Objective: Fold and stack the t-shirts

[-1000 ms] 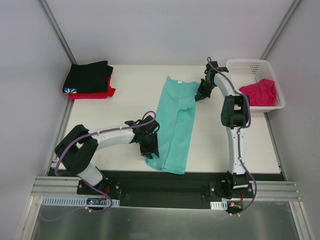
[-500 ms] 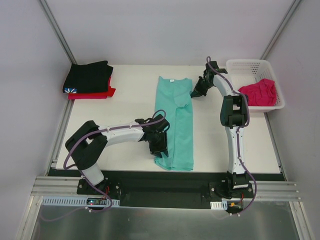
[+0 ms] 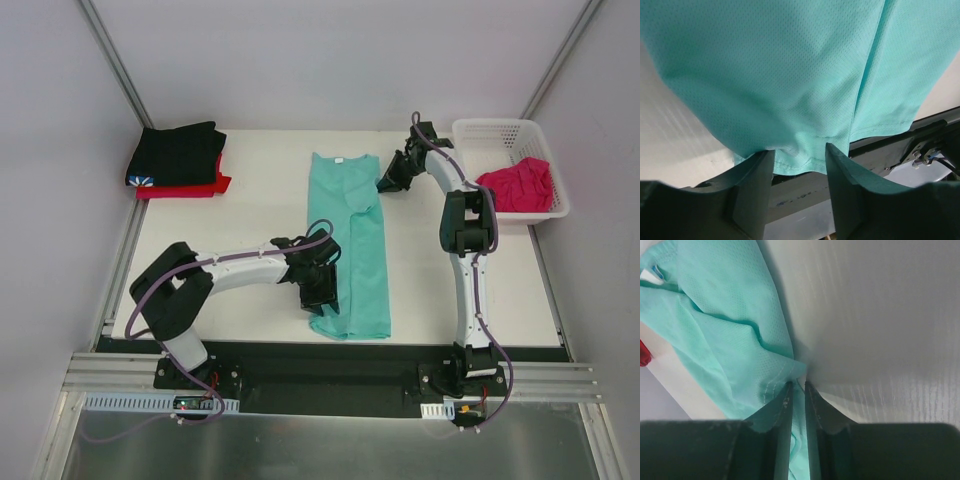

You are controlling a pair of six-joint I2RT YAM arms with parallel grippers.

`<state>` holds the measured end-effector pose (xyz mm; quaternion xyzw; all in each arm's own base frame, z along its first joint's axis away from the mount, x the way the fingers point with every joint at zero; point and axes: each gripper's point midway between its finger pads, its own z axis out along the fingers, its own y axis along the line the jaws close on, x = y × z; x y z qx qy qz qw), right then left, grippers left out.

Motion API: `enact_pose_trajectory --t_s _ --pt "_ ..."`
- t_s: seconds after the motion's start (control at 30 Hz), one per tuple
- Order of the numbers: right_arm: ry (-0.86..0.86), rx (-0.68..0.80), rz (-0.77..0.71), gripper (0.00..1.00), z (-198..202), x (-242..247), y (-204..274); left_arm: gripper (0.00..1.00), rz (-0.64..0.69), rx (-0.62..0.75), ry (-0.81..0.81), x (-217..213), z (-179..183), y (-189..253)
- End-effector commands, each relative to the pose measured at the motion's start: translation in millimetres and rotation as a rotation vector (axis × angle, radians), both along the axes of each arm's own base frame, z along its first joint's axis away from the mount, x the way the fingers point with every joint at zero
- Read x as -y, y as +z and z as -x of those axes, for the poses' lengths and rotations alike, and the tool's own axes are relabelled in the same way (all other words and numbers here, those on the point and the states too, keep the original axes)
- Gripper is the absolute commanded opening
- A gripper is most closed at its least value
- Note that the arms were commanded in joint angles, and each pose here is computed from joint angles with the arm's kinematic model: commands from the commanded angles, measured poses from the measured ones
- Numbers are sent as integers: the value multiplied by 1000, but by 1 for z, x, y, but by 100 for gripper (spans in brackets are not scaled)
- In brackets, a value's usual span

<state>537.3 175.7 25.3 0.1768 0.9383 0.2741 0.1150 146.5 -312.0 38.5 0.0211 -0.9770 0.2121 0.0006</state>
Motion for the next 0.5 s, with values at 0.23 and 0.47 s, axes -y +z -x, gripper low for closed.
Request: enact_pose_trajectory --t_s 0.23,0.47 --pt "-10 116 73 35 12 46 91 68 -25 181 13 -24 -15 65" --pt "-1 101 130 34 55 64 122 76 -49 253 100 -69 -35 81"
